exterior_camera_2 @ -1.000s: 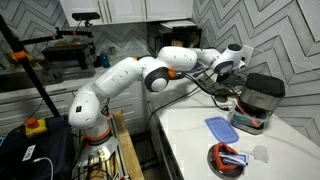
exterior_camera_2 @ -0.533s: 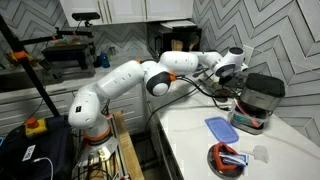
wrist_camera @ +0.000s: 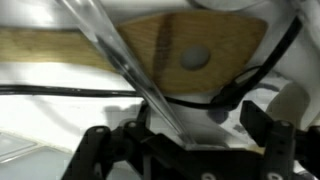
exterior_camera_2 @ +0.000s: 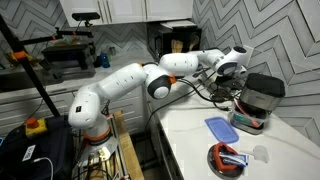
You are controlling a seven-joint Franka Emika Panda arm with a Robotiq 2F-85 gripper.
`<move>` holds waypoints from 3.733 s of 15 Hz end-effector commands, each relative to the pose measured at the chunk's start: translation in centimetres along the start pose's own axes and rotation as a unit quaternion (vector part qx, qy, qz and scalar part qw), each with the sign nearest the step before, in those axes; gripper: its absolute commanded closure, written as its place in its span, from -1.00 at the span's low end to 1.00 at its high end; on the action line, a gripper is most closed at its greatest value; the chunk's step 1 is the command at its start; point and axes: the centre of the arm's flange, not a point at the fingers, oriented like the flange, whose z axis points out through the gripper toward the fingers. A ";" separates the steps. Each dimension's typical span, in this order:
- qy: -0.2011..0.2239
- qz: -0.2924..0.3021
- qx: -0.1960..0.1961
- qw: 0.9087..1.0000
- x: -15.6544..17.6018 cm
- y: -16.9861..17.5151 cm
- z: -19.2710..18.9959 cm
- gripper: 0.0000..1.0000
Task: Put the silver ladle in the utensil holder
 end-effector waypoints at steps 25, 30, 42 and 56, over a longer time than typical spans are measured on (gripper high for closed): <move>-0.025 -0.152 -0.003 0.988 4.3 0.2 -0.7 0.92; -0.005 -0.135 -0.026 0.990 4.0 -1.3 -4.0 0.92; -0.154 -0.094 -0.082 0.980 -4.1 -3.4 -12.2 0.92; -0.153 -0.018 -0.131 0.979 -7.2 -8.3 -27.4 0.92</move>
